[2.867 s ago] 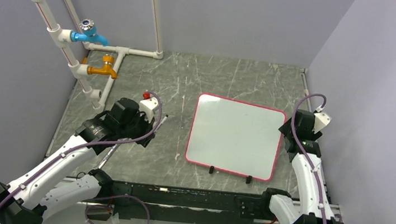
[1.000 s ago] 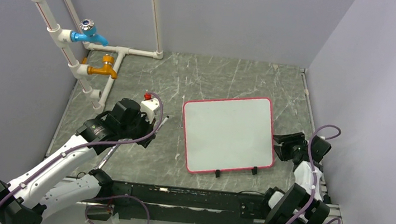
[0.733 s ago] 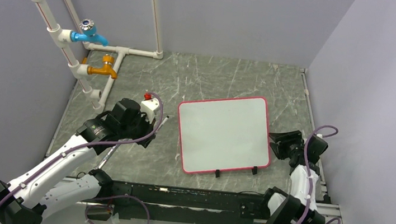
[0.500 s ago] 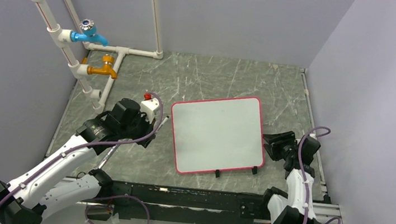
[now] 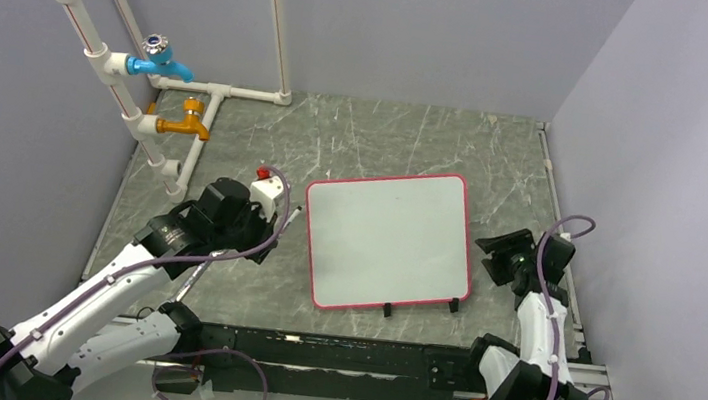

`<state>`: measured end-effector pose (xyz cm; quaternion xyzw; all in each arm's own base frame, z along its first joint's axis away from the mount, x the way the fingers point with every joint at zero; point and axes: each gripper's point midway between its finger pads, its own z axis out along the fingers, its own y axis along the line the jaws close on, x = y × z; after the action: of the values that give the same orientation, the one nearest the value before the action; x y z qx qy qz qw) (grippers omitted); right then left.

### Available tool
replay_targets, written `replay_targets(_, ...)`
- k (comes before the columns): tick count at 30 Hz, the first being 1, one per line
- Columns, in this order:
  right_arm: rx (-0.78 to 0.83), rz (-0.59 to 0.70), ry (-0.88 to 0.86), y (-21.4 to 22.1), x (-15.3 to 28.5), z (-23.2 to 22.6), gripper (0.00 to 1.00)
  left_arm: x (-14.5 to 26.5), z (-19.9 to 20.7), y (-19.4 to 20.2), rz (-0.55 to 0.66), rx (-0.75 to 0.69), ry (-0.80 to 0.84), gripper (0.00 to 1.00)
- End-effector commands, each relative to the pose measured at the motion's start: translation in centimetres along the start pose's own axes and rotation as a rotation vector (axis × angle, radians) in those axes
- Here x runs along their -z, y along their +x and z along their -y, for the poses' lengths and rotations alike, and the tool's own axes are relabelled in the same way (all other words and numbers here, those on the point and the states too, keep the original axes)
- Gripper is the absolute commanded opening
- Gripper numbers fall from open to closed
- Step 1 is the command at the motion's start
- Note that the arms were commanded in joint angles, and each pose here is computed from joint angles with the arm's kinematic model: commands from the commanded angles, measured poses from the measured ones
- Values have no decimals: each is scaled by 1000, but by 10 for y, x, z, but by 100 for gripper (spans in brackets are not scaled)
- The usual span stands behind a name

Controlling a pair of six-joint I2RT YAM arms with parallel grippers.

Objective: Write a sentence on the whiteboard
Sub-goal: Move the whiteboard to the center of the board, then pass from the left arm to the right

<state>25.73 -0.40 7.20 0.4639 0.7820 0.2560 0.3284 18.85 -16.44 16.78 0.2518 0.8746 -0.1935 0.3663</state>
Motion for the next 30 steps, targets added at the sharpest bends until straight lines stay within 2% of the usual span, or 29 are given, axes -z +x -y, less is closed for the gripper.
replay_targets(1,102,155,13,-45,14,-24,58,5,4,-14,69,-18,17,0)
replay_targets(6,205,285,26,-79,44,-50,73,11,19,-24,112,-61,102,0)
replay_targets(9,253,313,5,-85,59,-66,79,17,27,-33,143,-85,138,0)
replay_targets(12,316,283,-159,-73,67,-96,81,20,37,-47,165,-109,175,0)
replay_targets(14,409,206,-369,-49,73,-133,84,22,46,-57,176,-139,202,0)
replay_targets(20,650,-18,-585,11,103,-208,92,22,69,-87,170,-267,235,0)
replay_targets(24,680,-185,-766,47,132,-237,97,24,86,-103,170,-356,294,0)
replay_targets(30,729,-369,-1051,103,183,-265,97,29,110,-121,202,-456,399,0)
